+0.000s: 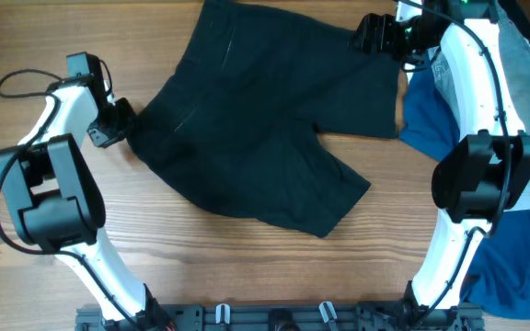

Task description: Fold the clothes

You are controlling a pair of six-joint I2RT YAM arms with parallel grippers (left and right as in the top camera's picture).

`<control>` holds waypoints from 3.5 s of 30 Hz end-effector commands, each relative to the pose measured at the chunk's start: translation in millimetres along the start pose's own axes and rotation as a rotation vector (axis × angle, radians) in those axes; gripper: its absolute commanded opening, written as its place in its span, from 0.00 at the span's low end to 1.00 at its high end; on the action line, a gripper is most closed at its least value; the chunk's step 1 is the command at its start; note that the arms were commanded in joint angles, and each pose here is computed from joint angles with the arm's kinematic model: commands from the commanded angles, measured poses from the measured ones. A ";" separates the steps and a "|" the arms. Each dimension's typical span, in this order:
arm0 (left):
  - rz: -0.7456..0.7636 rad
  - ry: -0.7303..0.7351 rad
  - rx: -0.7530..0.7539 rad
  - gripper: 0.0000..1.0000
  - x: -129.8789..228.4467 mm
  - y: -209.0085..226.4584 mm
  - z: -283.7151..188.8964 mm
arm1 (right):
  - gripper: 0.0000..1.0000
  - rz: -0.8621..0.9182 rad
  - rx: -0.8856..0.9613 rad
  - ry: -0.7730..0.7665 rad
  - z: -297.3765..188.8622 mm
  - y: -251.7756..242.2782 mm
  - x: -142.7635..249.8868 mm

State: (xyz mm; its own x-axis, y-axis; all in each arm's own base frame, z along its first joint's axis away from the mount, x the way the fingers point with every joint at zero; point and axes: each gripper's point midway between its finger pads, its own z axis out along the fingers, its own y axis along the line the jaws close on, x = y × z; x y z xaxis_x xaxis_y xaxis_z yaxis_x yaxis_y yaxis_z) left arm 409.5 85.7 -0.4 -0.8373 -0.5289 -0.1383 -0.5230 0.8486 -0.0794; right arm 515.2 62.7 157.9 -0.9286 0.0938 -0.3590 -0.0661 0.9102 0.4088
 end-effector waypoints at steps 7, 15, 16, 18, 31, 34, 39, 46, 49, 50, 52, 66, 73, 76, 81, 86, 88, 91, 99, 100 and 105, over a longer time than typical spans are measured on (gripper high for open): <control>-0.469 0.109 -0.193 0.04 16.9 116.2 2.8 | 1.00 -0.016 0.008 -0.018 -7.2 3.0 -4.0; -0.367 0.086 -0.010 0.89 14.2 84.8 -49.2 | 0.99 -0.057 -0.036 -0.034 -7.1 15.9 -7.6; -0.377 0.048 0.053 1.00 8.7 71.6 -67.6 | 1.00 -0.070 -0.064 -0.031 -7.3 20.9 -6.9; -0.328 -0.035 0.142 1.00 2.5 45.7 -104.5 | 1.00 -0.146 -0.100 0.010 -5.7 30.8 4.7; 0.116 -0.040 0.293 1.00 120.8 -109.3 -198.8 | 0.99 -0.185 -0.023 0.132 -106.9 96.5 83.1; 0.185 -0.087 0.262 1.00 137.2 -123.3 -206.4 | 1.00 -0.189 -0.002 0.179 -117.5 97.5 100.6; 0.321 -0.176 0.239 1.00 156.7 -152.5 -212.0 | 1.00 -0.262 0.016 0.240 -87.2 113.9 119.2; 0.318 -0.250 0.170 1.00 145.1 -147.1 -211.5 | 1.00 -0.285 0.080 0.358 14.5 80.7 175.4; 0.316 -0.260 0.175 1.00 142.8 -149.4 -211.6 | 0.99 -0.283 0.073 0.420 48.3 56.9 214.3; 0.316 -0.265 0.179 1.00 142.0 -150.5 -212.0 | 0.98 -0.276 0.065 0.432 53.5 53.9 222.6; 0.314 -0.276 0.191 1.00 139.7 -153.6 -213.3 | 0.90 -0.255 0.072 0.450 64.6 43.5 239.4; 0.317 -0.280 0.194 1.00 139.0 -154.6 -213.6 | 0.04 -0.190 0.138 0.409 89.8 16.3 259.3; 0.312 -0.310 0.223 1.00 133.2 -162.3 -217.1 | 0.04 0.044 0.218 0.105 26.0 -24.1 136.1; 0.314 -0.312 0.225 1.00 132.9 -162.7 -217.3 | 0.05 0.067 0.226 0.057 15.0 -36.9 119.4; 0.289 -0.327 0.198 1.00 123.9 -154.1 -216.7 | 0.81 0.090 0.157 0.119 -18.0 -17.3 129.7; 0.233 -0.300 0.147 1.00 114.4 -130.3 -211.6 | 0.81 0.137 0.131 0.207 -69.9 6.1 185.3; 0.267 -0.293 0.128 1.00 114.7 -125.5 -210.3 | 0.79 0.119 0.073 0.337 -44.3 11.5 229.3; 0.280 -0.290 0.124 1.00 115.3 -124.7 -209.9 | 0.77 0.190 0.111 0.371 -6.3 -6.1 267.0; 0.280 -0.290 0.124 1.00 115.4 -124.8 -209.9 | 0.73 0.271 0.214 0.221 45.5 -51.9 291.8; 0.280 -0.290 0.124 1.00 115.4 -124.8 -209.9 | 0.70 0.266 0.211 0.208 47.5 -52.5 290.5; 0.283 -0.274 0.132 1.00 118.4 -125.4 -209.2 | 0.04 0.276 0.193 0.230 29.2 -39.9 284.9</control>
State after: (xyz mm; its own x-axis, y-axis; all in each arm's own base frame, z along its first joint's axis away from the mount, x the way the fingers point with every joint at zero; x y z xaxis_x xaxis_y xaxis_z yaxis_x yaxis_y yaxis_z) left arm 343.7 -86.5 195.0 -0.8641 -0.2748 -0.4217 -0.2462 0.9615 -0.1219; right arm 271.0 65.7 -0.2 -0.9597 0.2680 -0.0848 0.2314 0.9244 0.3033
